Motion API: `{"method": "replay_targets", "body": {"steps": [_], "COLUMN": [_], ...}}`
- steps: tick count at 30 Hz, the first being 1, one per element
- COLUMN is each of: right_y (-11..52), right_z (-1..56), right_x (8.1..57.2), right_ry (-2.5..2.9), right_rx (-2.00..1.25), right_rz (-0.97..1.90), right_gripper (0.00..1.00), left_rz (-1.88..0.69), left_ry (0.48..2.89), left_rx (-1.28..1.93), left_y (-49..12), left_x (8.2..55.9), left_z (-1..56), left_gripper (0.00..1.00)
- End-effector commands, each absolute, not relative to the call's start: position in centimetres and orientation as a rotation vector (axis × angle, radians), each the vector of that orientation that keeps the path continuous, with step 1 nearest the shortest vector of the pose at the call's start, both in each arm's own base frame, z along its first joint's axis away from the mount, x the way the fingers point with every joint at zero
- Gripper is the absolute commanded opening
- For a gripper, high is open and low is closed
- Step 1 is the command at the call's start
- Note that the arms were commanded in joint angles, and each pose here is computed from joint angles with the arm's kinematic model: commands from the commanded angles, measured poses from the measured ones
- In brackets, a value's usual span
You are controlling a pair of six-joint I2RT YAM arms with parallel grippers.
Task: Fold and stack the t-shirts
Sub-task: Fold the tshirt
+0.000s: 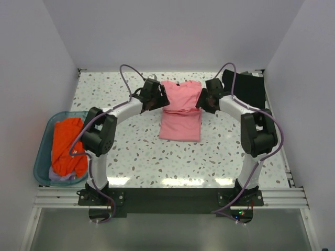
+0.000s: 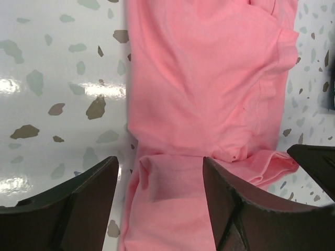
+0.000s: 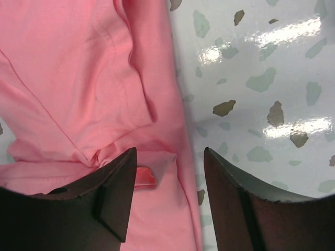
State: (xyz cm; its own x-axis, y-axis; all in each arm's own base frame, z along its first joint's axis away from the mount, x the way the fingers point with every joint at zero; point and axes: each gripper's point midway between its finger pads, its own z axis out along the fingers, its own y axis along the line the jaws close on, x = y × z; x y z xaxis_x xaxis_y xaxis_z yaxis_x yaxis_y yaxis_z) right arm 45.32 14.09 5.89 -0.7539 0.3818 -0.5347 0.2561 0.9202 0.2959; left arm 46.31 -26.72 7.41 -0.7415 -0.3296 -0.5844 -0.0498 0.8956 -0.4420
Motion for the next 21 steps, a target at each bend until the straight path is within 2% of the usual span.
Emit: {"method": "replay_targets", "body": {"steps": [1,4,7,8,10,11,15,21], "right_y": [14.6,15.4,17.5,18.2,20.3,21.0,23.4,24.7], "right_z": [10.5,10.3,10.7,10.9,10.5,9.7,8.3,6.6], "right_x": [46.0,44.0,41.9,41.5,40.5,40.3,40.8,43.4], "right_ry": [2.382,2.386,2.381,2.378,2.385,2.405,2.447,2.478], "right_rx": [0.368,0.305,0.217,0.188,0.118,0.099,0.034,-0.019], "right_rz": [0.305,0.247,0.24,0.24,0.272,0.284,0.334,0.3], "right_gripper": [0.58,0.58,0.55,0.51,0.47,0.44,0.3,0.29], "left_rz": [-0.577,-0.546,-0.513,-0.502,-0.519,-0.519,-0.556,-0.495], "left_ry": [2.194,2.232,2.285,2.312,2.334,2.354,2.395,2.456], "left_rx": [-0.229,-0.26,-0.271,-0.27,-0.252,-0.253,-0.249,-0.268], "left_y": [-25.9,-25.2,-25.2,-25.1,-26.4,-26.6,-29.0,-29.6], "left_x": [47.6,46.2,44.0,43.0,41.2,40.3,37.7,36.3], "left_z": [14.1,14.0,12.7,11.9,11.2,10.3,8.1,4.6], "left_gripper": [0.71,0.68,0.54,0.43,0.34,0.26,0.13,0.0]}}
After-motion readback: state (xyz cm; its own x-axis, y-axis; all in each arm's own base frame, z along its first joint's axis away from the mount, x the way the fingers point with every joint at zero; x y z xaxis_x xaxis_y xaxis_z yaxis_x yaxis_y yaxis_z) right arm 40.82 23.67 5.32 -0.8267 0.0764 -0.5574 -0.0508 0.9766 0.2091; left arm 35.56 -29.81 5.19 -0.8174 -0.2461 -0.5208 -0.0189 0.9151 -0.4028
